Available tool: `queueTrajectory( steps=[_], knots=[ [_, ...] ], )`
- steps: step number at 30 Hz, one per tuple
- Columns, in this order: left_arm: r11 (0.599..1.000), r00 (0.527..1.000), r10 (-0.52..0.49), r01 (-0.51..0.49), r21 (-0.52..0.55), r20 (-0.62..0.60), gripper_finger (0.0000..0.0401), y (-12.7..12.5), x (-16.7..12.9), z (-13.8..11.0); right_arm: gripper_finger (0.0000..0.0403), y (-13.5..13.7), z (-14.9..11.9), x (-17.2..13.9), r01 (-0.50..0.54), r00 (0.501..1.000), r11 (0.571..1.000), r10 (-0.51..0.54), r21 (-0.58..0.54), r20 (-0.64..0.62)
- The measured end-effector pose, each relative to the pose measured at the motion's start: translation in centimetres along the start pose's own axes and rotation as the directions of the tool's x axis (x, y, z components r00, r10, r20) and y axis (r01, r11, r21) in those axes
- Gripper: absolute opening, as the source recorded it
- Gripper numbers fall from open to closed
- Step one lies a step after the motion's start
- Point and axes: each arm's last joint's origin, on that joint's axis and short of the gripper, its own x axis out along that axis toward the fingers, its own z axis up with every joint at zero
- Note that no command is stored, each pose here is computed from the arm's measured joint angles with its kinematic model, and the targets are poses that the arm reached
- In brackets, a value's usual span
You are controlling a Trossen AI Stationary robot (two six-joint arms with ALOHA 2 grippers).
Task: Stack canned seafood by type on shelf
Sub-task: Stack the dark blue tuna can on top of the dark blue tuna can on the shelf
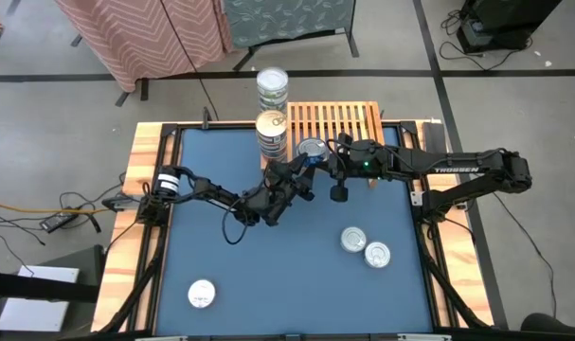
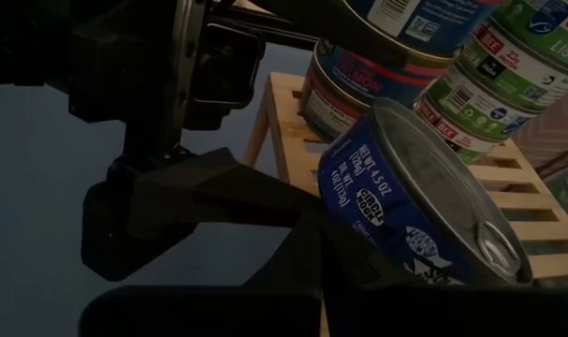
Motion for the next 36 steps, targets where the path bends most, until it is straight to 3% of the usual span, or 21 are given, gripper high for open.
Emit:
queueTrajectory(
  steps=[23,27,30,32,34,36],
  knots=[
    [1.0,0.993,0.018,-0.019,-0.007,-0.119,0.0287,0.1,-0.9,-1.0,0.0,-0.5,-0.2,0.1,0.043,0.999,0.999,-0.043,0.028,-0.012],
    [1.0,0.975,0.03,-0.028,0.012,-0.219,0.0287,0.1,-1.4,-1.6,0.0,-0.2,0.2,-0.9,0.035,0.999,0.999,-0.036,0.03,0.017],
    [0.999,0.929,0.014,0.005,0.051,-0.371,0.0287,-0.2,-1.7,-2.1,0.0,0.6,0.6,-2.4,0.013,0.999,1.0,-0.014,0.027,0.04],
    [0.995,0.86,-0.018,0.066,0.075,-0.51,0.0287,-0.5,-2.0,-2.6,0.0,1.2,0.6,-3.9,-0.013,0.999,0.999,0.011,0.04,0.048],
    [0.984,0.743,-0.063,0.159,0.085,-0.667,0.0287,-1.0,-2.4,-3.1,0.0,1.9,0.4,-5.6,-0.05,0.998,0.996,0.047,0.078,0.034],
    [0.966,0.594,-0.071,0.242,0.093,-0.802,0.0287,-1.2,-2.9,-3.6,0.0,2.9,-0.2,-7.2,-0.1,0.995,0.986,0.102,0.133,-0.011]
  ],
)
